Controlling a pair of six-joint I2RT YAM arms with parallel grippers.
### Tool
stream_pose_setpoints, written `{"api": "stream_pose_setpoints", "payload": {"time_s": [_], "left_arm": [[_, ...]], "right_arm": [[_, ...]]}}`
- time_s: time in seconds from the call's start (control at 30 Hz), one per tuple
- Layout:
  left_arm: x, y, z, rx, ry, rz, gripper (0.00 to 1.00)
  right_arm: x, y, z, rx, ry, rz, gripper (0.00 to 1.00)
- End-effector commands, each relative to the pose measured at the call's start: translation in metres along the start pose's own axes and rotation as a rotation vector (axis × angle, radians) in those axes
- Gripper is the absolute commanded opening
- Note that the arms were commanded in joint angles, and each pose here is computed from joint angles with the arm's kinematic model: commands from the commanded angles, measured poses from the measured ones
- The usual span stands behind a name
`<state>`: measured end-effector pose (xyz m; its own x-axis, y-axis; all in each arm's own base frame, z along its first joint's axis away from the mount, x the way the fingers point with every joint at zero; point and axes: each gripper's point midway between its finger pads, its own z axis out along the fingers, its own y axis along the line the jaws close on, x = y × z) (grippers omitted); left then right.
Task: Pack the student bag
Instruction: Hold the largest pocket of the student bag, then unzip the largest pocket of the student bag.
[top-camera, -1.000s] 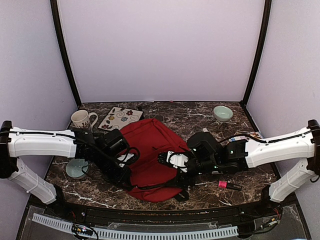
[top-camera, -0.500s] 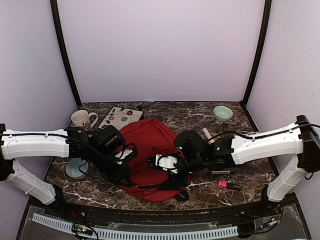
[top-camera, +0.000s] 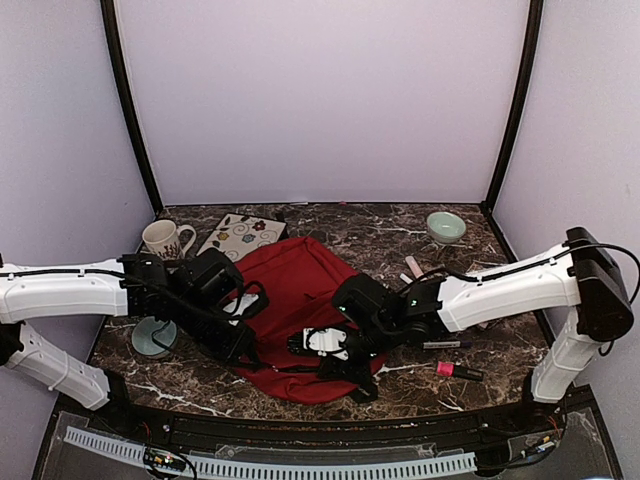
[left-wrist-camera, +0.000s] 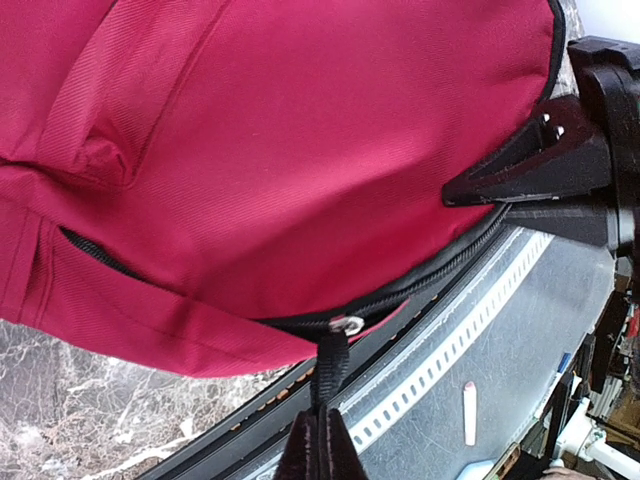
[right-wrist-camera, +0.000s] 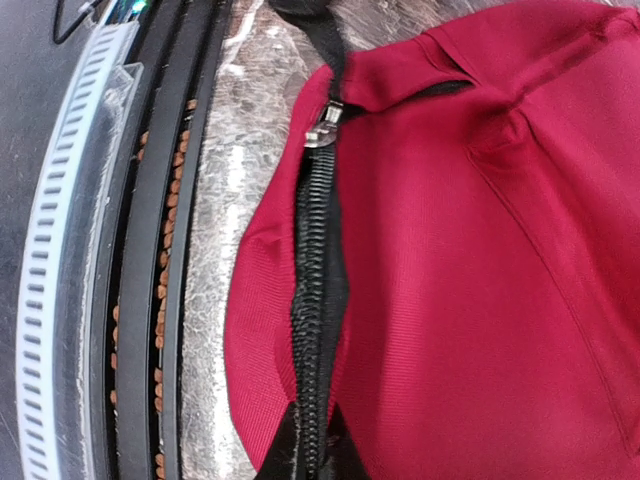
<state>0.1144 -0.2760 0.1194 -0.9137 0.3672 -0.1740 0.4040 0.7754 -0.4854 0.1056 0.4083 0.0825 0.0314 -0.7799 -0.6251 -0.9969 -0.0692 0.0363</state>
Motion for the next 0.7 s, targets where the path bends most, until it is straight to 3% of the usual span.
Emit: {"api": "stream_pose_setpoints", "payload": {"time_s": [0.0,0.67], "left_arm": [[0.005,0.01,-0.004,-0.03,-0.016,-0.016,0.0],[0.044,0.076,0.002,-0.261,0.033,-0.163,0.0]], "right_arm": [[0.001,0.007,-0.005,-0.004,-0.02,-0.006,0.0],[0.033,0.007,-0.019,0.063,0.005,0.019,0.0]]}}
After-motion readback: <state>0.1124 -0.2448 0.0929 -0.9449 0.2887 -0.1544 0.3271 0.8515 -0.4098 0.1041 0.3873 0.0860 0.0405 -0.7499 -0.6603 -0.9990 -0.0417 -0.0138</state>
